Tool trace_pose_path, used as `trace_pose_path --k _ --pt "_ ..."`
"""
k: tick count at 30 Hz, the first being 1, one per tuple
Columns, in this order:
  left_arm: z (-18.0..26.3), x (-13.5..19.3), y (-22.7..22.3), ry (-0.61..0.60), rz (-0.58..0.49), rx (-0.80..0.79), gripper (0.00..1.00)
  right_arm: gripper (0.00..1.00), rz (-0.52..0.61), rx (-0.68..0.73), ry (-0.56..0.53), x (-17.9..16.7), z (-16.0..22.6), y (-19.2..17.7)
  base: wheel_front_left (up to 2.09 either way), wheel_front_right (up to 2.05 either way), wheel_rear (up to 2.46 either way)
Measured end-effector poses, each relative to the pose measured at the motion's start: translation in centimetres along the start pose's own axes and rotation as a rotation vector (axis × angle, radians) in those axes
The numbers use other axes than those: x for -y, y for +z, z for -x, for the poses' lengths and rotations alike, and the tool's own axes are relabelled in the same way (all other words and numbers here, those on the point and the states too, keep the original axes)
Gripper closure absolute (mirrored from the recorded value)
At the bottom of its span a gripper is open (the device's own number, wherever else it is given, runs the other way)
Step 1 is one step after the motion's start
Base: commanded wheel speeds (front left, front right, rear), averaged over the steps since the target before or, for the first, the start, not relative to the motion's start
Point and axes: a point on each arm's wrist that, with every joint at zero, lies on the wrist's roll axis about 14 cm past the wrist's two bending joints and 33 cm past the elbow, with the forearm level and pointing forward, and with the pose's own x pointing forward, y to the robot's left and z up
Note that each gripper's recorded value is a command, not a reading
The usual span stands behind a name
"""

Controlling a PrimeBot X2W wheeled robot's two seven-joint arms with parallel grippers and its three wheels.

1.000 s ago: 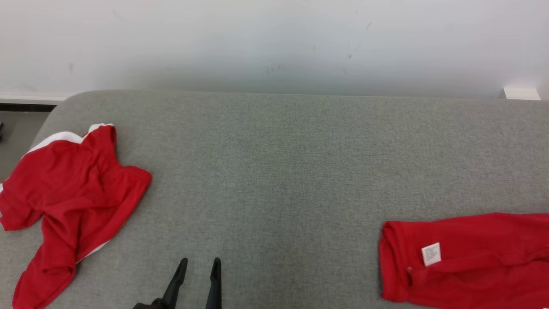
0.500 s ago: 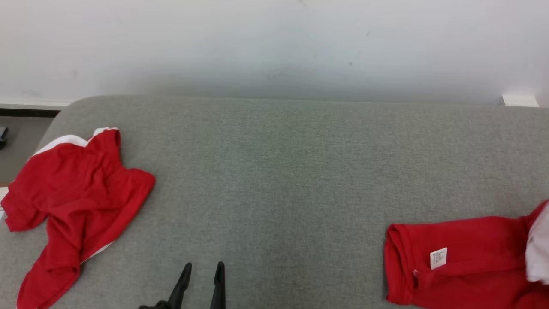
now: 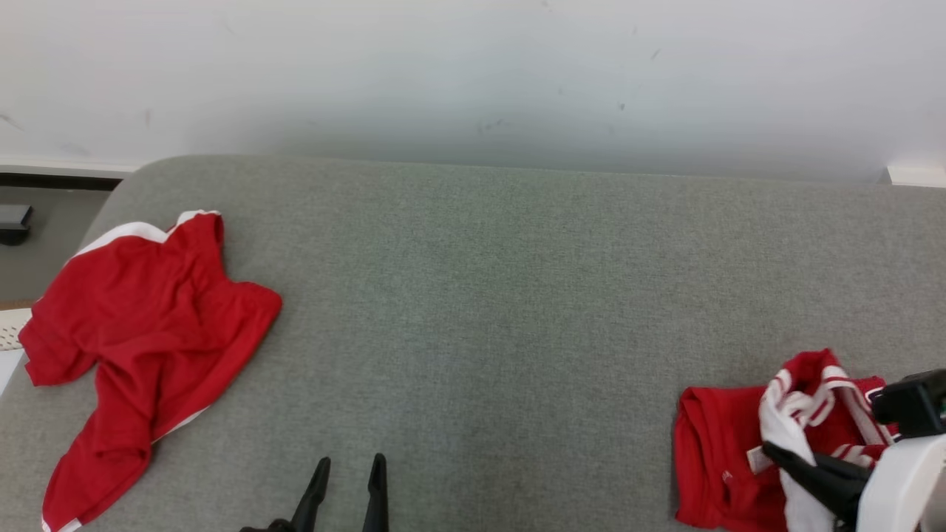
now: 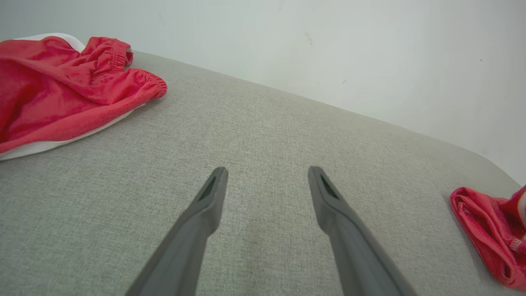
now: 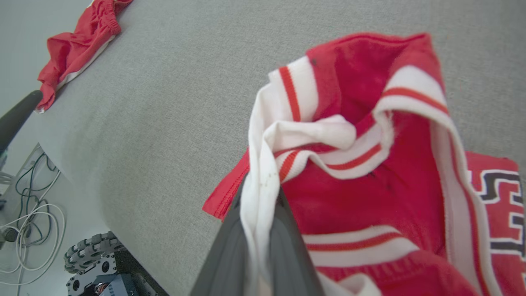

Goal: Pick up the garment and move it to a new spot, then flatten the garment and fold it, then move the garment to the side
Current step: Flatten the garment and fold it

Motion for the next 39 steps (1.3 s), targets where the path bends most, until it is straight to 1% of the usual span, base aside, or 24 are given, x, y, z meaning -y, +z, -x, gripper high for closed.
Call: trace_pose_path --k 12,17,18,19,20,21,27,31,34,37,39 --pt "0.2 0.0 -0.4 0.0 0.0 -0.014 0.0 1.0 0.0 0.087 -0.011 -0.8 -3.1 0.0 0.0 0.0 0.0" --pt "0.2 0.2 -0.6 -0.006 0.0 -0.02 0.0 1.0 0.002 0.095 -0.005 -1.3 -4.2 -0.2 0.0 0.0 0.0" --pt "0.2 0.2 -0.7 -0.007 0.0 -0.021 0.0 0.96 -0.001 0.108 -0.006 -1.4 -4.4 -0.1 0.0 0.0 0.0" --pt "0.2 0.3 -0.7 -0.008 0.0 -0.022 0.0 0.7 0.0 0.119 -0.006 -1.5 -4.6 0.0 0.0 0.0 0.0" --pt "0.2 0.3 -0.7 -0.008 0.0 -0.023 0.0 0.18 0.004 0.135 -0.005 -1.7 -4.7 0.3 0.0 0.0 0.0" --pt "0.2 0.3 -0.7 -0.008 -0.001 -0.023 0.0 0.0 0.001 0.158 -0.002 -1.9 -4.8 0.7 0.0 0.0 0.0" --pt "0.2 0.3 -0.6 -0.012 -0.002 -0.019 0.0 0.0 -0.015 0.315 0.06 -4.7 -4.7 3.3 0.0 0.0 0.0" --pt "0.3 0.6 -0.5 -0.022 -0.005 -0.015 0.0 0.0 -0.013 0.502 0.068 -5.5 -2.8 6.6 0.0 0.0 0.0" --pt "0.4 0.9 -0.4 -0.032 -0.005 -0.012 0.0 0.0 0.034 0.618 0.011 -4.7 -0.6 8.0 0.0 0.0 0.0" --pt "0.7 1.3 -0.3 -0.045 -0.005 -0.008 0.0 0.0 0.133 0.716 -0.112 -2.3 2.2 8.8 0.0 0.0 0.0" --pt "0.8 1.5 -0.1 -0.053 -0.005 -0.001 0.0 0.0 0.154 0.755 -0.183 -1.0 3.7 8.5 0.0 0.0 0.0"
